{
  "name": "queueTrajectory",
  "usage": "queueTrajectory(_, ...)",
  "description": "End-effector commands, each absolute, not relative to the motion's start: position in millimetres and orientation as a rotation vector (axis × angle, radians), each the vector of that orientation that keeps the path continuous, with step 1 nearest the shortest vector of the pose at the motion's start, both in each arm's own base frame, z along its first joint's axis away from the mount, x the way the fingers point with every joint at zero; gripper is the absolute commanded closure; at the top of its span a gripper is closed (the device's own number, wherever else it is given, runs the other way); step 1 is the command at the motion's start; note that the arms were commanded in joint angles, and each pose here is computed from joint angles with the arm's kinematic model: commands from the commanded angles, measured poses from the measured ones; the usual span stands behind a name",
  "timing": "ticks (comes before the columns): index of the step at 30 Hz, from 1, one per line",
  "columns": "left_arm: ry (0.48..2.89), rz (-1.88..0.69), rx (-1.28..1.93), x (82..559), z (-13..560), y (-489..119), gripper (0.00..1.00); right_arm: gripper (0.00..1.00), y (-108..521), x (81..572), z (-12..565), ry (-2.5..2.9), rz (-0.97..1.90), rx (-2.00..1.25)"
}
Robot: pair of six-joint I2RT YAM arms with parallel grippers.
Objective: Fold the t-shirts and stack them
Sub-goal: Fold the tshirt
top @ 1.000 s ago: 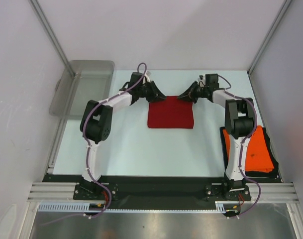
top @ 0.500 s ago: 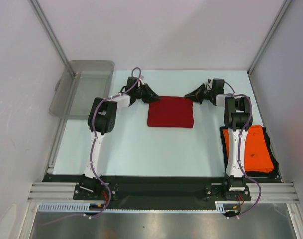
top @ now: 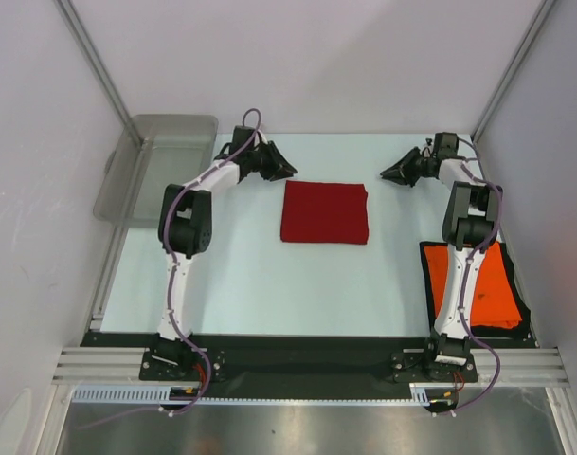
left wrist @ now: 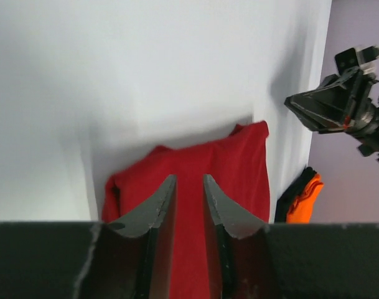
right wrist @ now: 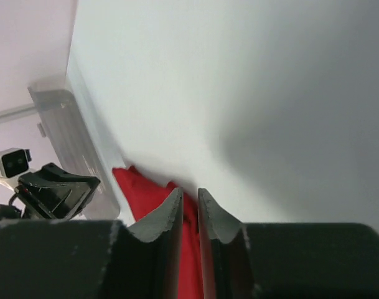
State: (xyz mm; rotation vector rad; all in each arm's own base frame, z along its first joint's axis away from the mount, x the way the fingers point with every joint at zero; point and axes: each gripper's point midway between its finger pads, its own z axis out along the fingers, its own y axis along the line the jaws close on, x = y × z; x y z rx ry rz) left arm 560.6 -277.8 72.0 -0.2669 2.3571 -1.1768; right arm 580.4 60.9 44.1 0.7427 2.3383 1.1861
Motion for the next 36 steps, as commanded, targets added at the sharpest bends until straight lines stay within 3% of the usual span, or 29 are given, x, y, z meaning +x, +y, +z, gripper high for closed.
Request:
queueTrajectory(1, 2.235, -1.133, -0.107, 538.3, 175.6, -271.2, 0.72, 0.78, 66.9, 554.7, 123.7, 2.350, 1.122, 0.580)
queueTrajectory(7, 2.331, -1.086, -0.013, 458.9, 172.2, -272.5, 0.73, 0.67, 117.8, 493.5, 149.6, 2.350, 1.258, 0.497)
queueTrajectory(13, 2.398, -1.047, 0.049, 368.6, 164.6, -274.0, 0.69, 0.59, 194.8, 426.9, 125.3, 2.303, 1.554, 0.369)
queueTrajectory(17, 2.436, -1.068, 0.039, 326.0, 149.7, -275.8, 0.68, 0.59, 209.0, 404.9, 87.8, 2.355, 1.600, 0.380)
queueTrajectory(25, 2.358, -1.196, 0.103, 369.5, 148.5, -310.9, 0.70, 0.60, 170.5, 390.4, 50.8, 2.469, 1.453, 0.441)
queueTrajectory(32, 2.295, -1.349, 0.059, 400.8, 156.8, -339.7, 0.70, 0.60, 185.4, 387.7, 95.7, 2.497, 1.375, 0.354)
queueTrajectory(36, 2.342, -1.374, -0.005, 406.5, 123.4, -338.4, 0.71, 0.60, 212.4, 398.8, 114.0, 2.454, 1.408, 0.322)
